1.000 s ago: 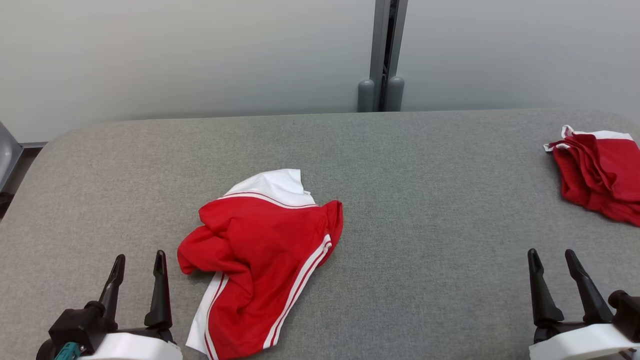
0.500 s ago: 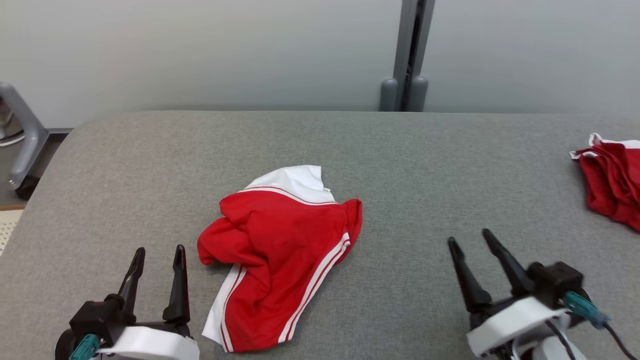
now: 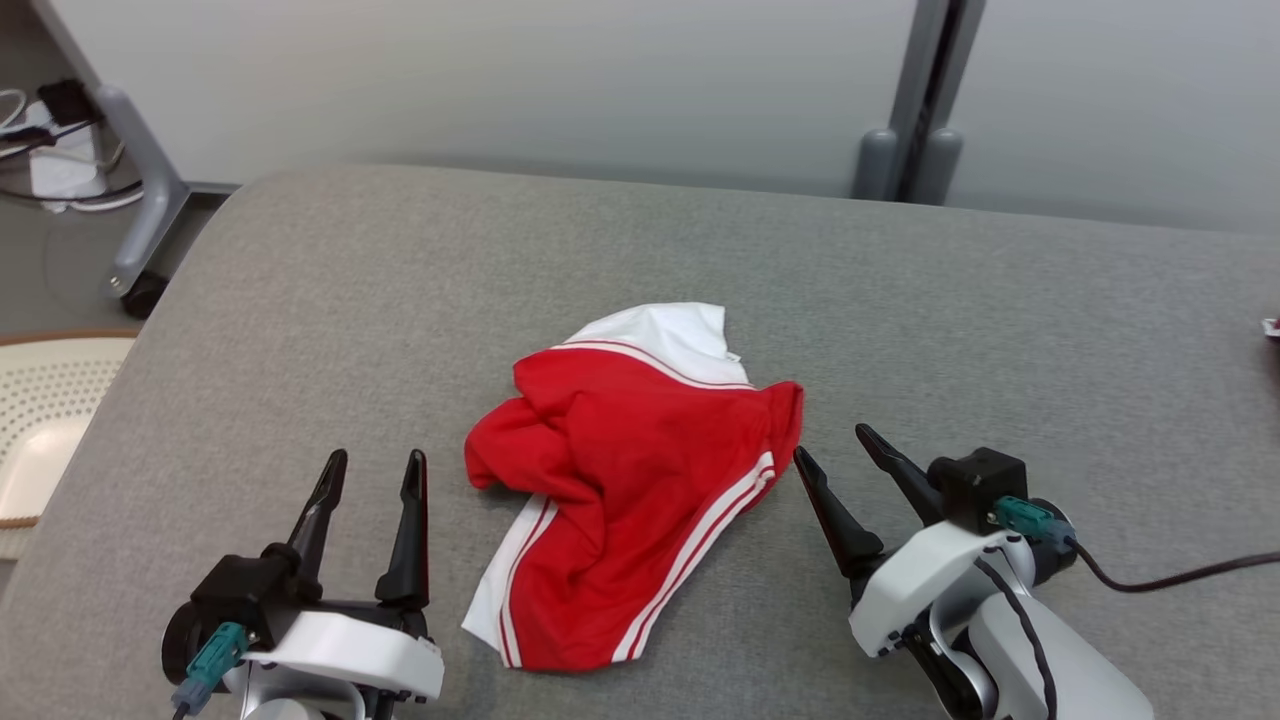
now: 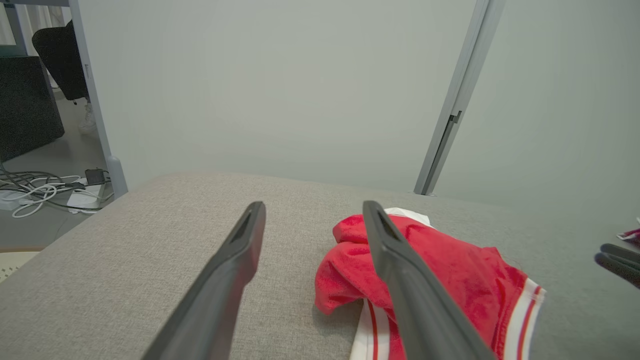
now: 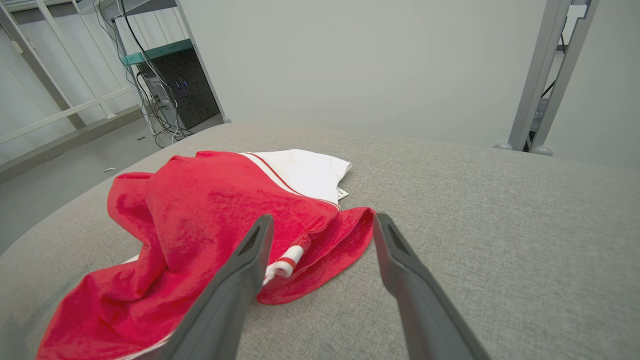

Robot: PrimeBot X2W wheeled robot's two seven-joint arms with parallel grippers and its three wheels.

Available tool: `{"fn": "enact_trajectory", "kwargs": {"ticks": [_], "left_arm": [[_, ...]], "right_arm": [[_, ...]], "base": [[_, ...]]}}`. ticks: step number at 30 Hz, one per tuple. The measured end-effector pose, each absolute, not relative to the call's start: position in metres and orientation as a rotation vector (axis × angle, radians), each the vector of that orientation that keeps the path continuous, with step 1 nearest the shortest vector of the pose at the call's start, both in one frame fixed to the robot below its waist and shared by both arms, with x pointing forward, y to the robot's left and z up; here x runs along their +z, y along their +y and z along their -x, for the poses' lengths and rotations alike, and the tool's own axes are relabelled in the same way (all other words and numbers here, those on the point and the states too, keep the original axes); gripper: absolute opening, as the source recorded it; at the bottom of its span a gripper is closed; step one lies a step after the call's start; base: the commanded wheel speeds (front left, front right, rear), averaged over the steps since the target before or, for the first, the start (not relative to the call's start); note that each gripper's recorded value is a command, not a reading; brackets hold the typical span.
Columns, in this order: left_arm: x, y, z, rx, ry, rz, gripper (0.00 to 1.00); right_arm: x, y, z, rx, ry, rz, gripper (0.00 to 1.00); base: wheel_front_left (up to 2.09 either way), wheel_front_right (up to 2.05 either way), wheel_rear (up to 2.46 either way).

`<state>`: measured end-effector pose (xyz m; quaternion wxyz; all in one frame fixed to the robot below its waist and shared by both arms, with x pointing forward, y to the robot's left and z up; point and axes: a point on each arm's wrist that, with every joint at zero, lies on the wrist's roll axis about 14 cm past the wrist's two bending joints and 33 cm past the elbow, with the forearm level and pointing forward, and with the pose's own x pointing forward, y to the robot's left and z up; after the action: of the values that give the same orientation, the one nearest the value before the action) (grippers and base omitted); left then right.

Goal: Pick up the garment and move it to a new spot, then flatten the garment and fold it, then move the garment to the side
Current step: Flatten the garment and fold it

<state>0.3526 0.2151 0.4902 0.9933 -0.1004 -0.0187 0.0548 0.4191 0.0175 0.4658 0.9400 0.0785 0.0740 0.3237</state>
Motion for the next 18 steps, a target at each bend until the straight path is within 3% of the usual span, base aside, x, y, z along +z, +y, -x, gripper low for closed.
{"fn": "enact_trajectory", "kwargs": {"ticks": [11, 12, 14, 18], "left_arm": [[0.483, 0.231, -0.35, 0.172, -0.015, 0.21, 1.0], [0.483, 0.233, -0.35, 0.178, -0.014, 0.213, 1.0], [0.483, 0.236, -0.349, 0.188, -0.015, 0.211, 1.0], [0.484, 0.24, -0.349, 0.198, -0.018, 0.211, 1.0]], "right_arm": [[0.426, 0.056, -0.423, 0.749, 0.303, -0.141, 1.0], [0.424, 0.057, -0.423, 0.748, 0.313, -0.148, 0.91], [0.42, 0.062, -0.421, 0.759, 0.33, -0.151, 0.0], [0.413, 0.064, -0.417, 0.762, 0.359, -0.156, 0.0]], "base": [[0.0, 0.0, 0.0], [0.0, 0.0, 0.0], [0.0, 0.0, 0.0], [0.0, 0.0, 0.0]]}}
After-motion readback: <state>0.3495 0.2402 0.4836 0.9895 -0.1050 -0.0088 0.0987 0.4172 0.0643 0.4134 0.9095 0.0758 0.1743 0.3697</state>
